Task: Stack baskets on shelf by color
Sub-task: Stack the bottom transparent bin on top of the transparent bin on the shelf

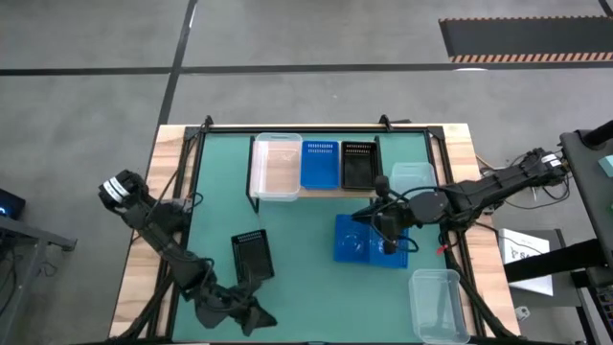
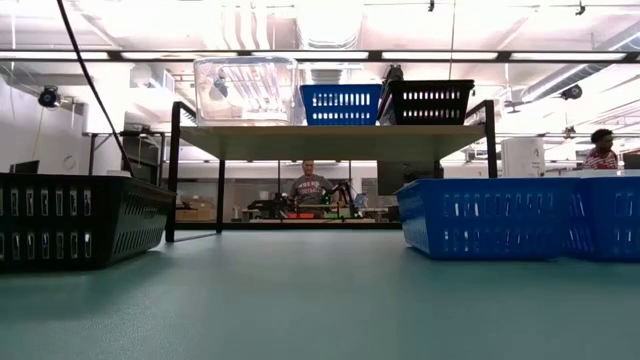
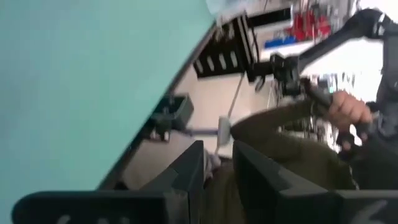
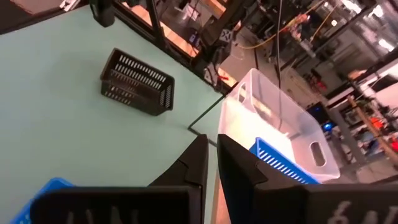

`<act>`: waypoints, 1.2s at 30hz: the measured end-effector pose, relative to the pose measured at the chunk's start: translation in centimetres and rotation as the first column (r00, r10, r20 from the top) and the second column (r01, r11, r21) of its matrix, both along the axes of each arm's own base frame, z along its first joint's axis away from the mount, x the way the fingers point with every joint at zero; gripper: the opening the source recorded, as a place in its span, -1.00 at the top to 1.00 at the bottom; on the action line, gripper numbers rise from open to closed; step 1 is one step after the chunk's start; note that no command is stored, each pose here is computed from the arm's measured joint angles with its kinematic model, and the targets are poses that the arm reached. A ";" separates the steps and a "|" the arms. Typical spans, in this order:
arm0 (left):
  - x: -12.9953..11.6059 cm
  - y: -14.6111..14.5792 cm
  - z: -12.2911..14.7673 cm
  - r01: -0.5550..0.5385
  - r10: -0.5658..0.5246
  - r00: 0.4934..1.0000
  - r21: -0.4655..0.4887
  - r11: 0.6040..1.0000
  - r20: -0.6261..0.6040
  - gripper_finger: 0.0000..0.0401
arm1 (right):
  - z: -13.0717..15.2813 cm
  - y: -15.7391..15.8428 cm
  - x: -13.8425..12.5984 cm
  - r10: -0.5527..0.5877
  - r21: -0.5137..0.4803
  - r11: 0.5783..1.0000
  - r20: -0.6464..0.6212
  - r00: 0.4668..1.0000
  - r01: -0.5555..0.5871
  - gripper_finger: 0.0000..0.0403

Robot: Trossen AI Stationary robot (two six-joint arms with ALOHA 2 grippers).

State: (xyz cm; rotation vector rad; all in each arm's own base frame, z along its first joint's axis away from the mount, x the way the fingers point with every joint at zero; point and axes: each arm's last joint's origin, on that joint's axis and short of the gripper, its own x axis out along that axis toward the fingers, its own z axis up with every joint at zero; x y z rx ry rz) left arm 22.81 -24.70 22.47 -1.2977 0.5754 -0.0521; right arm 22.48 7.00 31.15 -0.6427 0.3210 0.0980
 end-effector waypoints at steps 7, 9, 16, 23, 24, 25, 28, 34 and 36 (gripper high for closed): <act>0.0 0.3 -0.3 -0.038 0.037 0.999 0.052 0.998 0.022 0.69 | 0.0 0.0 0.0 0.012 -0.034 0.999 0.003 1.000 -0.012 0.86; 0.0 0.4 -0.4 -0.041 0.041 0.999 0.052 0.998 0.019 0.69 | 0.0 0.0 0.0 0.014 -0.040 0.999 0.002 1.000 -0.014 0.86; 0.0 -0.1 0.0 -0.026 0.004 0.987 -0.131 0.991 -0.163 0.70 | 0.0 -0.1 0.0 0.018 -0.060 0.998 0.001 1.000 -0.018 0.86; 0.6 -0.6 4.5 0.103 -0.155 0.897 -0.147 0.984 -0.413 0.70 | 0.0 -0.1 0.0 0.021 -0.067 0.998 0.001 1.000 -0.021 0.86; 0.5 -0.6 5.0 0.125 -0.154 0.884 -0.094 0.988 -0.441 0.70 | 0.0 -0.1 0.0 0.021 -0.067 0.998 0.001 1.000 -0.020 0.86; 0.3 -0.4 5.4 0.151 -0.151 0.868 -0.038 0.988 -0.473 0.70 | 0.0 -0.1 0.0 0.021 -0.067 0.998 0.001 1.000 -0.020 0.86; -0.6 0.5 5.6 0.205 -0.108 0.806 0.104 0.973 -0.581 0.70 | 0.0 -0.1 0.0 0.021 -0.067 0.998 0.001 1.000 -0.020 0.86; -0.9 1.3 5.3 0.414 -0.180 0.825 0.356 0.838 -0.536 0.70 | -0.1 -0.1 0.0 0.021 -0.067 0.998 -0.001 1.000 -0.021 0.86; -0.8 1.2 4.8 0.492 -0.233 0.818 0.431 0.756 -0.526 0.70 | -0.1 -0.1 0.0 0.019 -0.065 0.998 -0.004 1.000 -0.019 0.86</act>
